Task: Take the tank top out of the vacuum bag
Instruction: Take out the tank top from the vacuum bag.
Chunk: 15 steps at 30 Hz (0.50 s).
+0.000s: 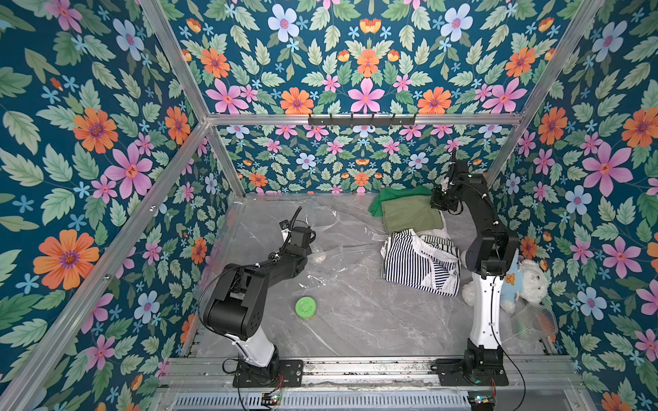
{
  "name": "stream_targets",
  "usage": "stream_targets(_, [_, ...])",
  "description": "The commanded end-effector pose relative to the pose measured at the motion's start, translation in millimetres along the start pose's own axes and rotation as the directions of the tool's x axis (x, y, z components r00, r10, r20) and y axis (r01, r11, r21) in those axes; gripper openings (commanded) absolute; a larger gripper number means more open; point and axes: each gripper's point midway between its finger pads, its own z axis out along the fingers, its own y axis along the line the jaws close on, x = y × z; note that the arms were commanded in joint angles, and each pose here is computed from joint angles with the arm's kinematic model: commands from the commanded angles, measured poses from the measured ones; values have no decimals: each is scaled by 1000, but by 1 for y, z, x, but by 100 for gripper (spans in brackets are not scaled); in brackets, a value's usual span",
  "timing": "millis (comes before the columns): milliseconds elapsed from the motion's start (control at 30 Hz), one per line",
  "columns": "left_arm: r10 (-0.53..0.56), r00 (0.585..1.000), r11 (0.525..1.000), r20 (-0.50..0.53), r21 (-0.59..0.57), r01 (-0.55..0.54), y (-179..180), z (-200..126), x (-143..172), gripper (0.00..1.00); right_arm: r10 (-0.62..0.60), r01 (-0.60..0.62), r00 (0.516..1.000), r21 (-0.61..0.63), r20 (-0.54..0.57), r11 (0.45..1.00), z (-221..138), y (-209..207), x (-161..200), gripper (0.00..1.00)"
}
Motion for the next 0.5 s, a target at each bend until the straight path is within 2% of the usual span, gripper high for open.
stream_targets(0, [9, 1000, 1000, 4, -30, -9, 6, 0, 1, 0, 19, -22, 999, 85, 36, 996, 8, -19, -7, 0])
stream_targets(200, [0, 1000, 1000, 7, -15, 0, 5, -1, 1, 0, 27, -37, 997, 129, 74, 991, 42, -36, -17, 0])
stream_targets(367, [-3, 1000, 1000, 9, 3, 3, 3, -3, 1, 0, -12, -13, 987, 161, 158, 987, 41, -39, -41, 0])
stream_targets(400, [-6, 1000, 1000, 11, 9, 6, 3, -3, 1, 0, -16, -11, 986, 165, 164, 986, 41, -39, -43, 4])
stream_targets(467, [-11, 1000, 1000, 13, 20, 11, 2, -5, 1, 0, -21, -9, 984, 166, 177, 986, 39, -39, -46, 33])
